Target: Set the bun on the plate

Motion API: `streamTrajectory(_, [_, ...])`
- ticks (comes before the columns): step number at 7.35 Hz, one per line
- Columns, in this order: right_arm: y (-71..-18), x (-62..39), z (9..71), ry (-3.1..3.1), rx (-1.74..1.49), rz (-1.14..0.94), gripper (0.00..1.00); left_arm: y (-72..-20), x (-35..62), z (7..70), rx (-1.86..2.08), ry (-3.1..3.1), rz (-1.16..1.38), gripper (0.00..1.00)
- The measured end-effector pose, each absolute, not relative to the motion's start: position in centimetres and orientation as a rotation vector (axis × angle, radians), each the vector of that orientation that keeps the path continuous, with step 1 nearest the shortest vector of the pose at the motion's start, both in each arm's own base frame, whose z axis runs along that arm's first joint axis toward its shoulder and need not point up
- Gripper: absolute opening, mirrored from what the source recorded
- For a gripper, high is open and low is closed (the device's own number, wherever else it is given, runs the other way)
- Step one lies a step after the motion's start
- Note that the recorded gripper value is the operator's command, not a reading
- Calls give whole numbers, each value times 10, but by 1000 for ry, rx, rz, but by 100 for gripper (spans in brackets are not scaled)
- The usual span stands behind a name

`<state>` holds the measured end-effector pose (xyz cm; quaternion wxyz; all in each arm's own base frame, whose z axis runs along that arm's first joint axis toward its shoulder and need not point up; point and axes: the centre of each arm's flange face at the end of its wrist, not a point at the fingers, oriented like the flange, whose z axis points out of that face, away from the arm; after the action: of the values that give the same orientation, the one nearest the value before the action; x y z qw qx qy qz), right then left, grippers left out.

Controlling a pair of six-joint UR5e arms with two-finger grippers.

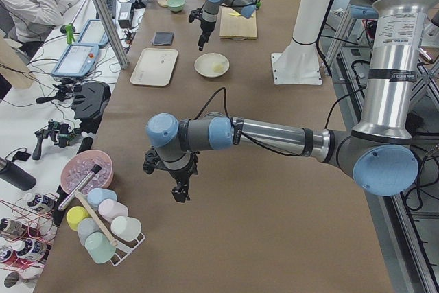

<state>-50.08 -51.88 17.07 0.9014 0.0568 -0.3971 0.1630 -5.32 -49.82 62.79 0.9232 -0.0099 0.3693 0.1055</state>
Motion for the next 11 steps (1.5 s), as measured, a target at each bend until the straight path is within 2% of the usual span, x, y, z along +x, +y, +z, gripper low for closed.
streamTrajectory(3, [-561, -344, 263, -784, 124, 153, 100, -491, -52, 633, 17, 759, 169, 98])
streamTrajectory(6, [-566, -183, 373, -739, 123, -18, 100, -491, -51, 632, 20, 759, 162, 98])
streamTrajectory(9, [-529, -34, 499, -699, 73, -139, 100, -491, -51, 631, 23, 758, 163, 98])
streamTrajectory(11, [-475, 34, 562, -735, 29, -137, 100, -491, -51, 630, 26, 758, 166, 98])
